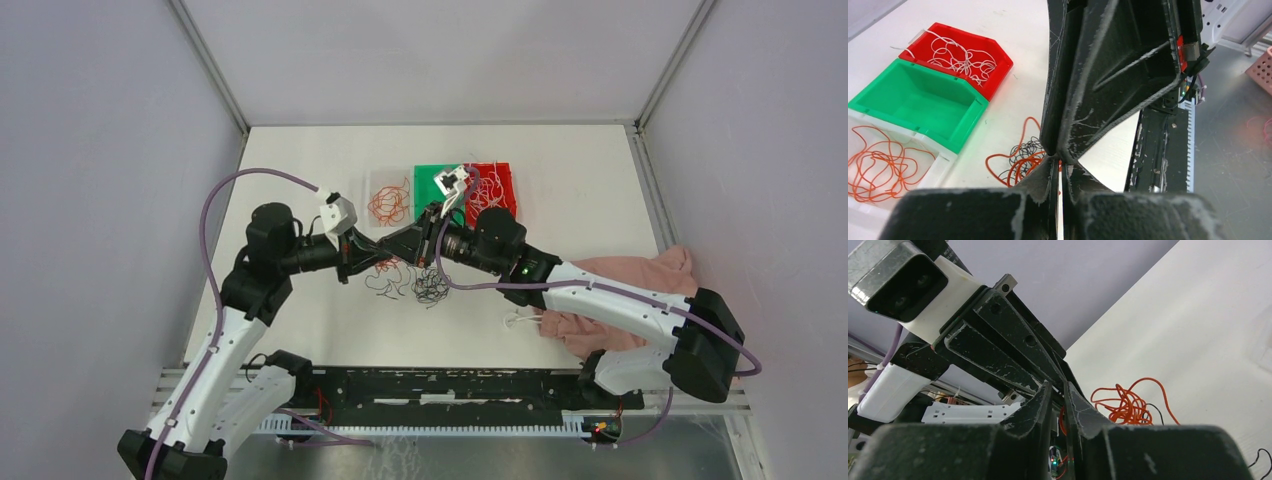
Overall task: Untangle the cables
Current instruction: Untie the cable.
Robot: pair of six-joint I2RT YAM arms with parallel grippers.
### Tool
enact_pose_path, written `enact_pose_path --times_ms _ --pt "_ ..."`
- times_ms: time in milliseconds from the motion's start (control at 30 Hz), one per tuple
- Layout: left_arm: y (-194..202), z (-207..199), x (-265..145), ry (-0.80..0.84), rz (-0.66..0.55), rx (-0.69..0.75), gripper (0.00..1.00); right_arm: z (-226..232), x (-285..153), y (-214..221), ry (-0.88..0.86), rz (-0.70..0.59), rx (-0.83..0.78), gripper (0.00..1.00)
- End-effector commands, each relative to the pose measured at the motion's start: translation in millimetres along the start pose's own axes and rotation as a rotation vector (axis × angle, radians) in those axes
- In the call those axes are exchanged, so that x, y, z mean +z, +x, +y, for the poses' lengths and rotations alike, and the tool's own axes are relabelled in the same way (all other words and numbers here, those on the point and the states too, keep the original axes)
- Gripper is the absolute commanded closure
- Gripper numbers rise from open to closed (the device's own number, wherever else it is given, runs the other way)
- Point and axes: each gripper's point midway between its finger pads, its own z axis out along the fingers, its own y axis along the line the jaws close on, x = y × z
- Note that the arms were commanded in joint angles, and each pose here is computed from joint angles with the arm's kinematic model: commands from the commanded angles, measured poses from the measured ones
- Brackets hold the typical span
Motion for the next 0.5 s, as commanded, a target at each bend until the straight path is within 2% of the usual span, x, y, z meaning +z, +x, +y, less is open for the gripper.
enact_pose_path --times_ms 0,133,200,367,467 --pt "-24.2 5.2 0.1 -0.057 -0.089 -0.026 0.97 32.5 -4.3 -22.1 -0.089 -0.066 0.0 0.72" --pt "-24.5 -0.9 -1.6 -0.052 -0.1 -0.099 0.97 21.9 -21.2 -34.2 -0.051 -0.127 0.013 0.47" --pt "-27.4 -5.0 -3.1 -0.042 -0.111 -0.108 0.97 15.0 -33.4 -42.0 -0.024 -0.162 0.011 0.38" --pt "-49.2 -7.2 -7.6 -0.056 -0.162 -0.102 0.97 -13.4 -65.8 -53.3 0.086 -0.24 0.006 0.34" --pt "-63.7 0.0 -9.4 -0.106 -0.214 -0.138 0.97 -11.9 -74.0 -51.2 0.066 -0.26 -0.052 0.33"
